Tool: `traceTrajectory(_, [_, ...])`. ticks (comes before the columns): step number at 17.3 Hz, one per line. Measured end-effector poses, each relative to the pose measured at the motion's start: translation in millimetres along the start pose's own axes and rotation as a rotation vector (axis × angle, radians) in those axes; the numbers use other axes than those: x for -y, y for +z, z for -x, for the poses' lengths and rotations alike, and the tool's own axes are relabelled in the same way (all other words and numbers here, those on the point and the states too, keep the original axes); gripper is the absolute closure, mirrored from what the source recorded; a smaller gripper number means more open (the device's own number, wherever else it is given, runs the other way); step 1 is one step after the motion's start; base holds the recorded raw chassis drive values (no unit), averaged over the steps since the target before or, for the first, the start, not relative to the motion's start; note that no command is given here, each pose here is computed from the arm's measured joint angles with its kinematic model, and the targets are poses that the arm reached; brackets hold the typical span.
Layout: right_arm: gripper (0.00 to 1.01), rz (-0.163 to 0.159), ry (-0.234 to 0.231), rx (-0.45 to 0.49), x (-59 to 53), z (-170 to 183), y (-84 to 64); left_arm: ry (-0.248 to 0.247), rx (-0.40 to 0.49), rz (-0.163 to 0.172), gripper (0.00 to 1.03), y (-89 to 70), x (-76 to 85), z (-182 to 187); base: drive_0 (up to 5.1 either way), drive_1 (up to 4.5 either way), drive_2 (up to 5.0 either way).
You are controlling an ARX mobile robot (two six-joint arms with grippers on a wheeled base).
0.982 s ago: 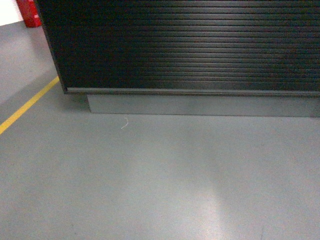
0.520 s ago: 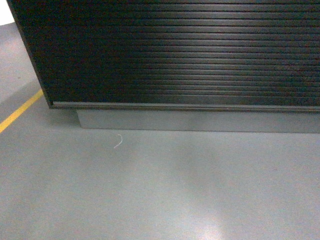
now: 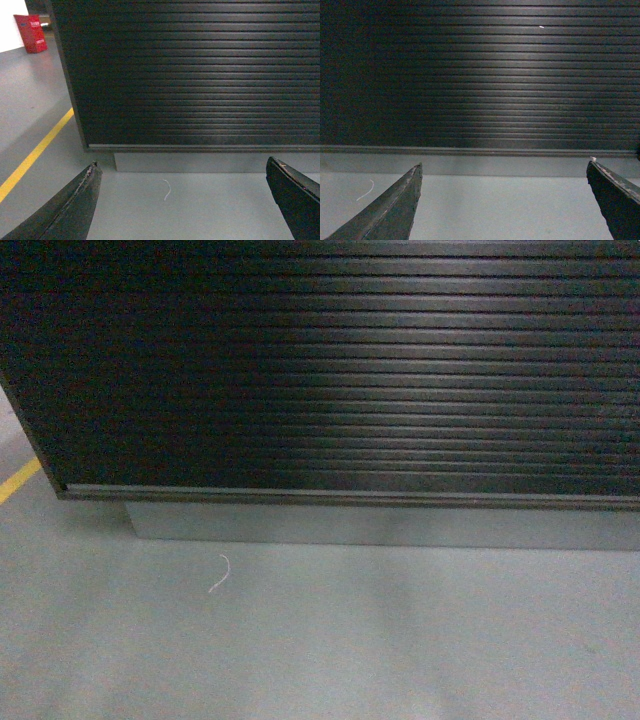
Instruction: Place dark red mango on scale at checkout
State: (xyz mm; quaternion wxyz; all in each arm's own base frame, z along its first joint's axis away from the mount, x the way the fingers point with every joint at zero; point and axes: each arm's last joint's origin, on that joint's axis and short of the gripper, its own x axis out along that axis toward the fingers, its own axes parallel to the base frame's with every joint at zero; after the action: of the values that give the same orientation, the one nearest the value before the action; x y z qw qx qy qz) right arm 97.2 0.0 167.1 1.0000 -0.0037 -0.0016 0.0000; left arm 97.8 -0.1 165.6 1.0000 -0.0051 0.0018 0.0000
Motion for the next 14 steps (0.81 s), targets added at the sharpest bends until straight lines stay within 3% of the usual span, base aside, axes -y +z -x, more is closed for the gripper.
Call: traceTrajectory(14, [0.03,0.000,0.000,0.001,0.0,0.0,0.1,-0.001,0.000,0.000,0.05,0.0,0.0,0.0,0.0,2.16,-2.1])
